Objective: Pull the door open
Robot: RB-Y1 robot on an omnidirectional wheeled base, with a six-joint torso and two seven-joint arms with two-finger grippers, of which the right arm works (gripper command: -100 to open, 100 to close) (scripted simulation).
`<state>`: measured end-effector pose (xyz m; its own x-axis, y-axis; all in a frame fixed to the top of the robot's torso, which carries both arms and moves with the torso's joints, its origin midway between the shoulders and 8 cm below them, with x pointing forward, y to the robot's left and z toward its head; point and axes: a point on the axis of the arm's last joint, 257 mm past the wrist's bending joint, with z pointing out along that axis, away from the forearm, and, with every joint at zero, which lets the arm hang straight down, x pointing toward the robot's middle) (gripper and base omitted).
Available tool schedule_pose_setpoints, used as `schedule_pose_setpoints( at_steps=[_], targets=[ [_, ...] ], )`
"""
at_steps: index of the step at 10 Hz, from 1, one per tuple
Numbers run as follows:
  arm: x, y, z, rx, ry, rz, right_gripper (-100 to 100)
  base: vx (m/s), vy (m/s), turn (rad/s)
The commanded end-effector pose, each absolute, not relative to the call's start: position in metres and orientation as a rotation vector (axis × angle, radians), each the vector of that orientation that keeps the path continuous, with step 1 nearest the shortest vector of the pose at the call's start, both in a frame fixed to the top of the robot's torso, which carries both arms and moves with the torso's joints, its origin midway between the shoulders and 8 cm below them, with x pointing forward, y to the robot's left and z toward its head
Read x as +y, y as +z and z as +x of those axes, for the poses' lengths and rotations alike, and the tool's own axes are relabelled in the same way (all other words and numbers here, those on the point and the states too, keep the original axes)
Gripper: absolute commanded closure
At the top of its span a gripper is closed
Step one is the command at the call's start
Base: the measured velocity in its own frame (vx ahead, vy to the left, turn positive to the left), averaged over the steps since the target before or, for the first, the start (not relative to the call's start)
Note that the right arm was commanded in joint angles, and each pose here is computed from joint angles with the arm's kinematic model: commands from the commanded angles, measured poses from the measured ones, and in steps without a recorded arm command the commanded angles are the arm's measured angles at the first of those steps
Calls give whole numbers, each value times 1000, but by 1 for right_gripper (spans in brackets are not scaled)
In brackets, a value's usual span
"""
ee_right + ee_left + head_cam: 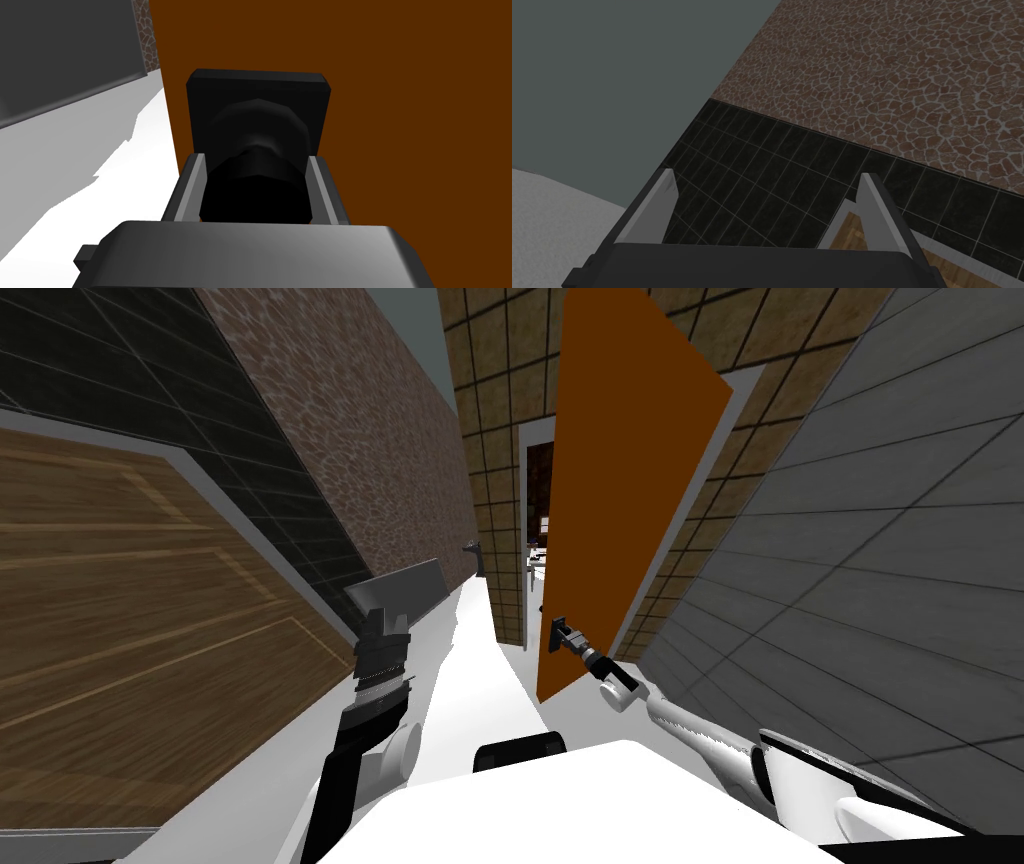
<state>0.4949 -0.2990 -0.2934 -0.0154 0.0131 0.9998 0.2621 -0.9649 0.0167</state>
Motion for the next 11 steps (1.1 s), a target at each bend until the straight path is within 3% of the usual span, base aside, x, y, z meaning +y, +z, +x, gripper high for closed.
schedule_pose_setpoints(
  at_steps=[1, 4, 9, 11],
  targets=[
    [-289, -294, 485, -334, -2075, -2050, 100, -53, -74, -73],
    [-275, -294, 470, -390, -2039, -2015, 100, -47, -79, -54],
    [-248, -296, 435, -486, -1948, -1948, 100, -75, -142, -3],
    [-248, -298, 429, -499, -1938, -1943, 100, -15, -20, -89]
  ],
)
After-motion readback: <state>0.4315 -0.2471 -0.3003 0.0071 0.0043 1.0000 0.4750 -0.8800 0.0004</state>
